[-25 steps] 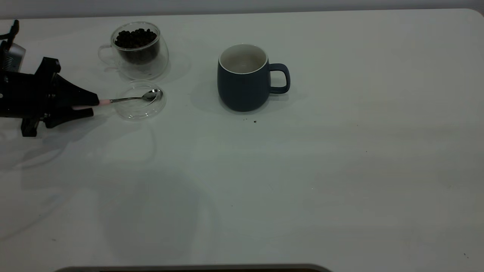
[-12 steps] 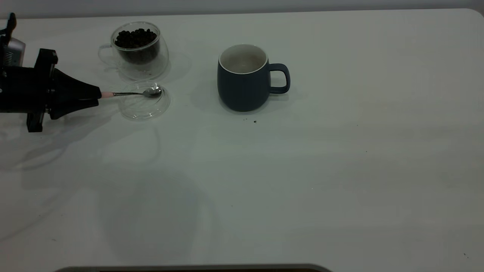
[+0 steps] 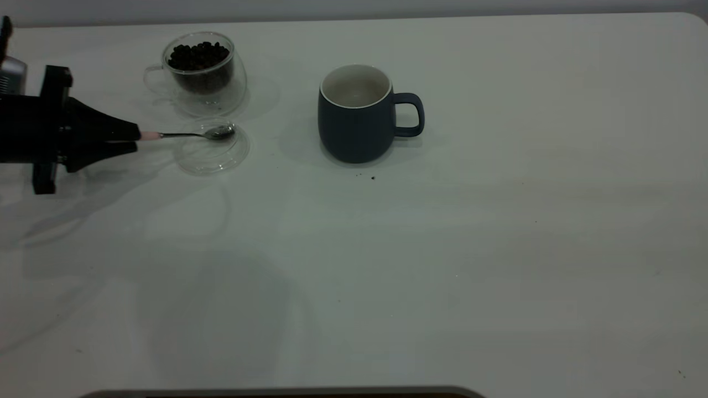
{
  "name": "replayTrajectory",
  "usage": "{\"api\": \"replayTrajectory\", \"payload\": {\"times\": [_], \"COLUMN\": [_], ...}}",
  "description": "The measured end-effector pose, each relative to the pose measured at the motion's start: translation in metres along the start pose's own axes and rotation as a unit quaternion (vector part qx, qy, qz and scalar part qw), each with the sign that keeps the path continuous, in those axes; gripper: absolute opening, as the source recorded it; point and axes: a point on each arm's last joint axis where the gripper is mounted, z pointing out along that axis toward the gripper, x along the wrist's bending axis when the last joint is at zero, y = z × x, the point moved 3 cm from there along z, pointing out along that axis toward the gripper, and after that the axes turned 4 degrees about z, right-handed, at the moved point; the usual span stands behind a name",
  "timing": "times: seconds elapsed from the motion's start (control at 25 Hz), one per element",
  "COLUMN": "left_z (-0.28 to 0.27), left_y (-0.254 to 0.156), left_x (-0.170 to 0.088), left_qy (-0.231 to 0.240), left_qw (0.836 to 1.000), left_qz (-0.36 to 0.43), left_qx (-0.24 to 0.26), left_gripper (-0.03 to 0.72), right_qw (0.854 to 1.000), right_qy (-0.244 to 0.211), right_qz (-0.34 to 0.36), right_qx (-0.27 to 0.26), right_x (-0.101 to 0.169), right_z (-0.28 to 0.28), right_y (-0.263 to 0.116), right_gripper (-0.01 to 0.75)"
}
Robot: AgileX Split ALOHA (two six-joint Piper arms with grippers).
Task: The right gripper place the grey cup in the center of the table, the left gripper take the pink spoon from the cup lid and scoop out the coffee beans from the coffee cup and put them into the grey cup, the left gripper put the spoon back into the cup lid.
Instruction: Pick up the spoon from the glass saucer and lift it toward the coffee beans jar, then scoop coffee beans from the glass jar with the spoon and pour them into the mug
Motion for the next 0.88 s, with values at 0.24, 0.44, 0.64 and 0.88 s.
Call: {"api": "replayTrajectory", "payload": {"times": [0.24, 0.44, 0.64, 0.88], "left_z": [-0.03, -0.037, -0.044, -0.051], "left_y": [0.012, 0.009, 0.032, 0.071], "left_x": [-0.01, -0.031, -0.052, -0.069], "left_qy": [0.001, -0.053, -0.1, -0.104], "left_qw": [1.0, 0.998, 0.993, 0.988], "left_qz": [-0.009, 0.003, 0.048, 0.114], "left_qx": [-0.001, 0.039, 0.039, 0.011], "left_gripper": [0.126, 0.126, 0.126, 0.126], "right_qw": [1.0, 1.0, 1.0, 1.0], "right_qy": [0.0, 0.0, 0.0, 0.0], "right_qz": [0.0, 0.0, 0.0, 0.0], "right_qx": [0.0, 0.0, 0.0, 0.0], "right_x": [0.0, 0.0, 0.0, 0.0], "right_z": [0.0, 0.0, 0.0, 0.0], "right_y": [0.0, 0.0, 0.0, 0.0], "right_gripper": [0.531, 0.531, 0.531, 0.531]}}
